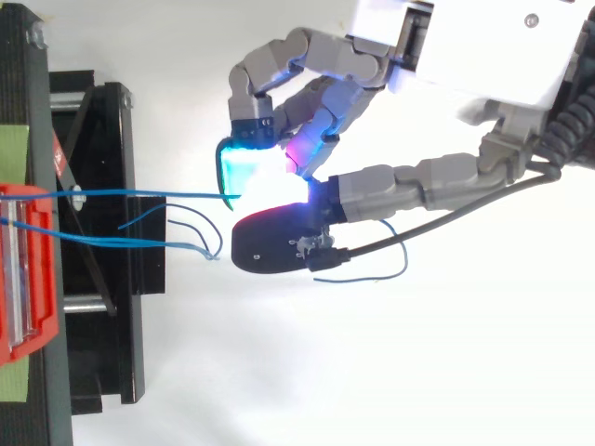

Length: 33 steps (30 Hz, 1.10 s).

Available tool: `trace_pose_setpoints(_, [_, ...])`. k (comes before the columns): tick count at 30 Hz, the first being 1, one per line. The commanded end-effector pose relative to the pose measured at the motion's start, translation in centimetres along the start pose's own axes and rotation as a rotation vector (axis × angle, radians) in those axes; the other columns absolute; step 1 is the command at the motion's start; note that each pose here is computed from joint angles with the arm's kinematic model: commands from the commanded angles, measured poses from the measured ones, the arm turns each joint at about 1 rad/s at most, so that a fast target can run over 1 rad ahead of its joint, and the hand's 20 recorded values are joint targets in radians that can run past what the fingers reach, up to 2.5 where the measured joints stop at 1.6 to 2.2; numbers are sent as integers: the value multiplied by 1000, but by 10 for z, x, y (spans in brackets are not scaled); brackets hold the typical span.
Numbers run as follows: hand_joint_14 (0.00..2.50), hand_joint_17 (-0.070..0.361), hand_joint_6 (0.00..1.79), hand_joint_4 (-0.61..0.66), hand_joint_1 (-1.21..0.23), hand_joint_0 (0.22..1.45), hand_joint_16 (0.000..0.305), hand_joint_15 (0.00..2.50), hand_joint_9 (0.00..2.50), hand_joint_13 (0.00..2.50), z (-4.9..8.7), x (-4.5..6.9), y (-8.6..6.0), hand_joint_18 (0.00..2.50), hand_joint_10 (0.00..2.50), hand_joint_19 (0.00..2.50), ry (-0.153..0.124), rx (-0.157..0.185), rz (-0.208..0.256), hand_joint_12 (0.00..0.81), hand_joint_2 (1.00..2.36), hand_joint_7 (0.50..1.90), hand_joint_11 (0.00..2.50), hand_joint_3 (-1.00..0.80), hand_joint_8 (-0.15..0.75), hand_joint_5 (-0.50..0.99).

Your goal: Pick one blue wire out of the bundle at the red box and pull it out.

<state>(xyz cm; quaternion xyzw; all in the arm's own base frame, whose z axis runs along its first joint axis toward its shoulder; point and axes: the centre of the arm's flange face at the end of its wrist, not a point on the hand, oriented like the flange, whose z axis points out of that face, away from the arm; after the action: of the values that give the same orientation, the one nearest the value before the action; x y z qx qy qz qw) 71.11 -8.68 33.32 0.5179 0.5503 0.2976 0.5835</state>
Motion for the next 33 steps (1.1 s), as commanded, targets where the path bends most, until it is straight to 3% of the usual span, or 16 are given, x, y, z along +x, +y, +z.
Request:
trace_pose_setpoints(1, [12, 171, 841, 22, -746, 524, 76, 313, 1012, 585, 0, 1, 0, 478, 22, 342, 1, 0, -1, 446, 1212, 1280, 752, -23, 311, -79])
trace_pose_setpoints(33, [12, 170, 841, 14, -753, 533, 75, 295, 1006, 557, 0, 1, 0, 458, 21, 337, 1, 0, -1, 444, 1185, 1280, 754, -17, 308, -80])
